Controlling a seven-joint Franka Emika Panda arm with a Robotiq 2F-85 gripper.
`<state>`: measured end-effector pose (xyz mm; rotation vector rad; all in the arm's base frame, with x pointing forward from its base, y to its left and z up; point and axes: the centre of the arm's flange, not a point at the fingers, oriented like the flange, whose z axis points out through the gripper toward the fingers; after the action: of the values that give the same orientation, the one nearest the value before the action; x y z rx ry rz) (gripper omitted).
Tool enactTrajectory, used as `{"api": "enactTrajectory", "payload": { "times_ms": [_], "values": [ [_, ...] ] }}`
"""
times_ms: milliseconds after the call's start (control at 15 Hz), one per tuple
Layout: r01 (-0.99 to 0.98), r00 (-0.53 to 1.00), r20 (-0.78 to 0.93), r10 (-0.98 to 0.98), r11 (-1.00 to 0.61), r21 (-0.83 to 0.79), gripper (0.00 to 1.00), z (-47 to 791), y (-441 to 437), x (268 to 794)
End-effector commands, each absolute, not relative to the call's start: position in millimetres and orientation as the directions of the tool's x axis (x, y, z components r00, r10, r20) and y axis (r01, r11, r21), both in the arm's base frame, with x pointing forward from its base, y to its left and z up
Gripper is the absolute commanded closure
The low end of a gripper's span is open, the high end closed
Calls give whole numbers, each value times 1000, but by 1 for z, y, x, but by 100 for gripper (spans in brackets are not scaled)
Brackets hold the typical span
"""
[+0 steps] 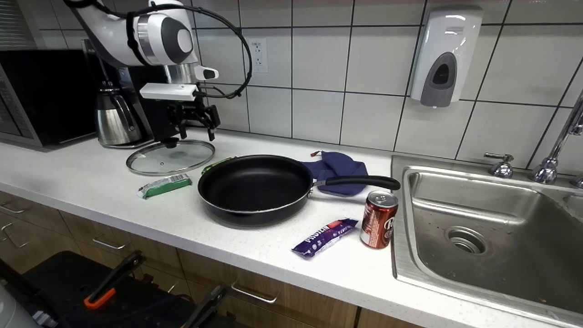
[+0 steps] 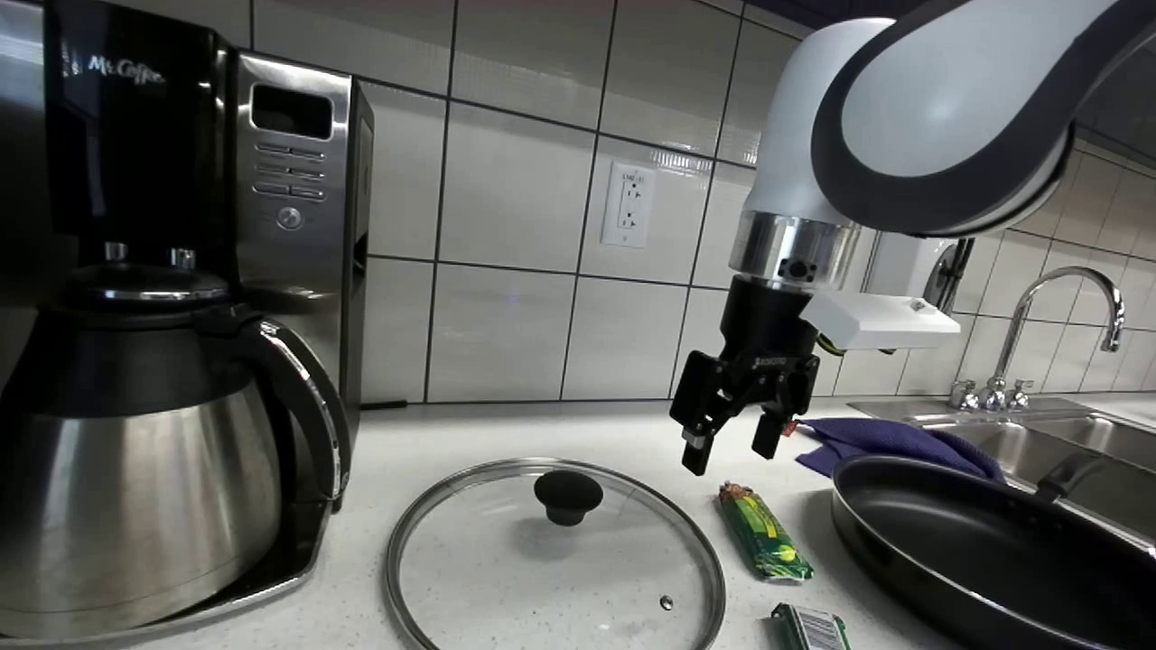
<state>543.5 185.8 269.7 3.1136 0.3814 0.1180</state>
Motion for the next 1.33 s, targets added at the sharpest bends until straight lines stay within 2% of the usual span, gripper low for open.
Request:
{"api": "enactTrajectory", "payload": {
  "times_ms": [0,667,1267],
  "values": [
    [204,975,96,202,-979,-18,0,275,166,518],
    [50,991,129,48,-999,-6,0,241,121,503],
    [24,989,149,20,-999,-27,0,230,106,527]
  ]
}}
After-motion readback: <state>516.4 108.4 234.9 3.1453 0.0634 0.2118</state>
